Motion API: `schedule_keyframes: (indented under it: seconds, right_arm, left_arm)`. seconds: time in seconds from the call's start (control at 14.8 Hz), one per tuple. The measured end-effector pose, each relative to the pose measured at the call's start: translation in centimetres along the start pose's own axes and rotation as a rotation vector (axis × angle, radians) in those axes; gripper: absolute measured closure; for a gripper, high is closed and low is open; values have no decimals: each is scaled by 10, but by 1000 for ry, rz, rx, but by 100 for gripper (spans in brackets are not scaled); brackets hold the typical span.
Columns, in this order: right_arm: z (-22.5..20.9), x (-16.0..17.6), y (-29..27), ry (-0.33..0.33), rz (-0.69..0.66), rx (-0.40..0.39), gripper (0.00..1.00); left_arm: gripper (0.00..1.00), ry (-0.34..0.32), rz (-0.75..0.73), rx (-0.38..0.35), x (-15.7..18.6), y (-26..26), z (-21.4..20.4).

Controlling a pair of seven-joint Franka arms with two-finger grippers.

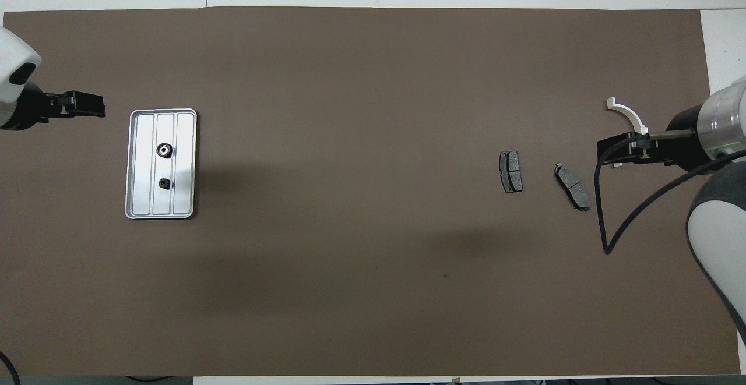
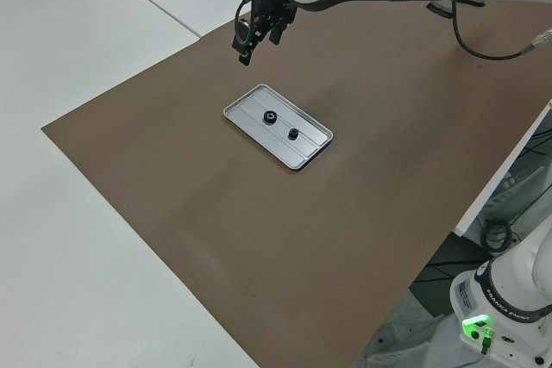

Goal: Pick bearing gear from pile to tray

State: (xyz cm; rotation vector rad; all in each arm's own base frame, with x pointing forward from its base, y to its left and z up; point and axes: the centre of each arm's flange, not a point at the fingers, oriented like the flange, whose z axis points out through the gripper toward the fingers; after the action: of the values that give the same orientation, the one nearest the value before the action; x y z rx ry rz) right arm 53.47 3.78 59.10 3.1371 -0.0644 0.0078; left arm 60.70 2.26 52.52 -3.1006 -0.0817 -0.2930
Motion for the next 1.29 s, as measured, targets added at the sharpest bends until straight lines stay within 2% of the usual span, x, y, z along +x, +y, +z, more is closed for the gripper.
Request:
schedule_keyframes:
  seconds: [0.14,0.27,0.41,0.61,0.88,1.29]
  right_arm:
    - [0,0,0,0,0,0,0]
    - [0,0,0,0,0,0,0]
    - [0,0,0,0,0,0,0]
    - [0,0,0,0,0,0,0]
    - [0,0,0,0,0,0,0]
    - [0,0,2,0,3,0,0]
  left_arm:
    - [0,35,-41,-20,-7,-2,-38]
    - [0,37,-53,-34,-20,-4,-72]
    - [0,14,-48,-41,-33,-2,-100]
    - [0,-62,-27,-44,-45,13,-128]
    - [0,-149,-8,-40,-54,24,-134]
    - [0,-161,0,-41,-54,25,-132]
